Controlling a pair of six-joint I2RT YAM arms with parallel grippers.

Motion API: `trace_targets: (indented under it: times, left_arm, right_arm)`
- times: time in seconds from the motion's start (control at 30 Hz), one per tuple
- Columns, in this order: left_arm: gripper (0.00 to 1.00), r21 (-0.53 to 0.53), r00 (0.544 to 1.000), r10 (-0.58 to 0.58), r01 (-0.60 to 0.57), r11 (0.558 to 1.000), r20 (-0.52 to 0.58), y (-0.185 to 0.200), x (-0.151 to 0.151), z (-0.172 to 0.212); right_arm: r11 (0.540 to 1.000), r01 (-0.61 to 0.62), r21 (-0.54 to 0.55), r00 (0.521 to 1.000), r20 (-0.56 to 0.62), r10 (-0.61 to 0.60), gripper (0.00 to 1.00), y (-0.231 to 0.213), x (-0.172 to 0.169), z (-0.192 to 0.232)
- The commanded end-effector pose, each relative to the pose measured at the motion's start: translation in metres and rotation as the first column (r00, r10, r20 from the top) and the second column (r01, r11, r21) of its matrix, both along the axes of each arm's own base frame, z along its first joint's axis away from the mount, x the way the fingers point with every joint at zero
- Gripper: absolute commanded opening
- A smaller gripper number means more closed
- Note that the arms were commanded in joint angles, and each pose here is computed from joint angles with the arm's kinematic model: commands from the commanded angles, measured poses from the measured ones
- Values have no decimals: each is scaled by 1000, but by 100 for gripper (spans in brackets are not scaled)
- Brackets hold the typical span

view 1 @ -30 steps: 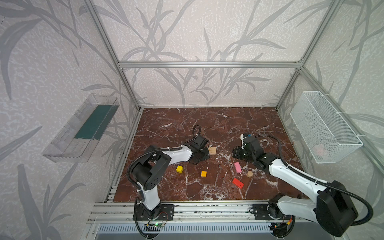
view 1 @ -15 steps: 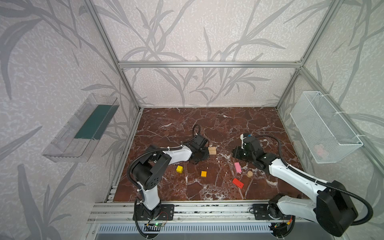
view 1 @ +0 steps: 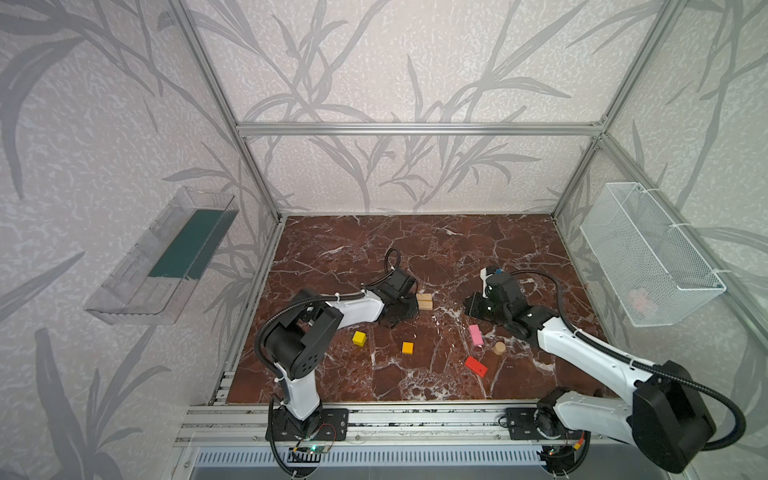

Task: Build the wood block tower

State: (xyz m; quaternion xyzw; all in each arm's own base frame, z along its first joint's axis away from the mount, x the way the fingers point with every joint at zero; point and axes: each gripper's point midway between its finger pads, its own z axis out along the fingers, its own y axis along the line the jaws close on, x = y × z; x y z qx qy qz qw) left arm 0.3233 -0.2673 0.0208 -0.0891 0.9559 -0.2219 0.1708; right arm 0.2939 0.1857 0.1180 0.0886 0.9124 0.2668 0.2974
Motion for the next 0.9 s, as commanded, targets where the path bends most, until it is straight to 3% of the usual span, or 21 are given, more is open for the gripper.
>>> trace_targets:
  times: [0.0,0.5,0.87]
  left_arm:
    - [0,16,1000,13,-13,1000,-19,10,-9,-5]
    - [0,76,998,8,-13,997,67,38,-26,27]
    - [0,98,997,3,-11,995,75,44,-29,29]
  right_arm:
    - [1000,-11,19,1000,-10,11,0,4,1,-4]
    - [990,-142,26,981,-129,144,0,54,-6,-42]
    - [986,-163,41,970,-177,167,0,76,-3,-69]
